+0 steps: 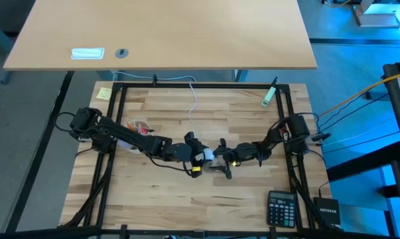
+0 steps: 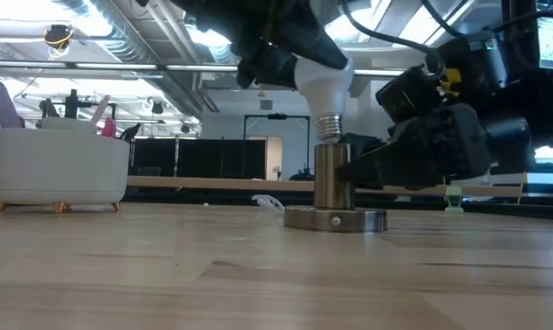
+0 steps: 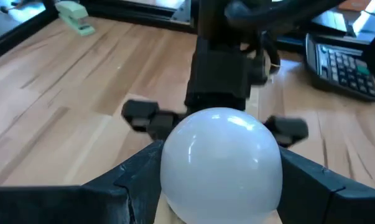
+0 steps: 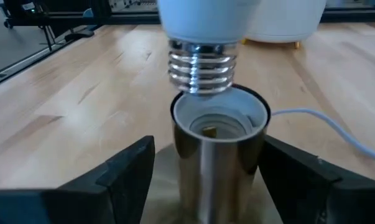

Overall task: Screw lightbulb
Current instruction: Insert the lightbulb into the lamp

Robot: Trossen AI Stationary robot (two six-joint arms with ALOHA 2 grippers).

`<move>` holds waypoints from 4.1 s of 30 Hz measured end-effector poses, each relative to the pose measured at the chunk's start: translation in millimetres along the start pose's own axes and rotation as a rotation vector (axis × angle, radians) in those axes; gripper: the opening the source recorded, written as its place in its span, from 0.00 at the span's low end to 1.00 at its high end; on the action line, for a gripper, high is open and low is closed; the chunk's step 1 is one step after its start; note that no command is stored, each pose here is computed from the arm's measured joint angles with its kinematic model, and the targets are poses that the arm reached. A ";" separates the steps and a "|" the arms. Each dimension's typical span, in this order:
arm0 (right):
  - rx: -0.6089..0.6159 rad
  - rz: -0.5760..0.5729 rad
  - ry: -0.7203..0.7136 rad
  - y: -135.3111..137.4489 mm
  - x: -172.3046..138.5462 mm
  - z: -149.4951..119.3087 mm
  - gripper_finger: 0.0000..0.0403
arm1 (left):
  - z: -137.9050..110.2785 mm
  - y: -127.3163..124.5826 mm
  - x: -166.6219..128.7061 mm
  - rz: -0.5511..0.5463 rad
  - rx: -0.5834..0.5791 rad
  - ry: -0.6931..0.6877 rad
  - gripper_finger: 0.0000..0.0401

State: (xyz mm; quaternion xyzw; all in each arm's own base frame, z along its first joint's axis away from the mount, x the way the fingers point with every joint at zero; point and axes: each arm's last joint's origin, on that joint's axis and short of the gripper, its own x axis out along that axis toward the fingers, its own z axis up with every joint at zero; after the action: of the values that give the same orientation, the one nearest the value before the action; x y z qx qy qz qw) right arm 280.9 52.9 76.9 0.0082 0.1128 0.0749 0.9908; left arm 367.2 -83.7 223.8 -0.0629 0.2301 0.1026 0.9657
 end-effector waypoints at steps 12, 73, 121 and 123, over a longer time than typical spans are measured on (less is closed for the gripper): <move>-0.009 -0.004 0.039 -0.4 1.9 -10.0 0.56 | -2.5 1.7 5.5 0.018 0.019 -0.002 0.59; 0.083 0.089 0.033 2.9 2.2 4.5 0.45 | -4.2 -4.6 17.3 -0.035 0.076 0.028 0.59; 0.276 0.793 0.095 51.8 -22.7 146.2 0.45 | 89.5 -1.7 6.3 -0.706 0.301 -0.260 0.59; 0.278 0.785 0.107 51.7 -22.5 144.9 0.45 | 89.0 -1.1 6.8 -0.699 0.295 -0.252 0.62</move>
State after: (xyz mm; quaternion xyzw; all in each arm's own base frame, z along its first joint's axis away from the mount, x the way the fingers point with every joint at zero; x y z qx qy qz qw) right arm 284.2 100.7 224.8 0.1801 0.1614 0.4310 0.8693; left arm 411.8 -68.6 299.6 0.0151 0.0866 -0.2594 0.9618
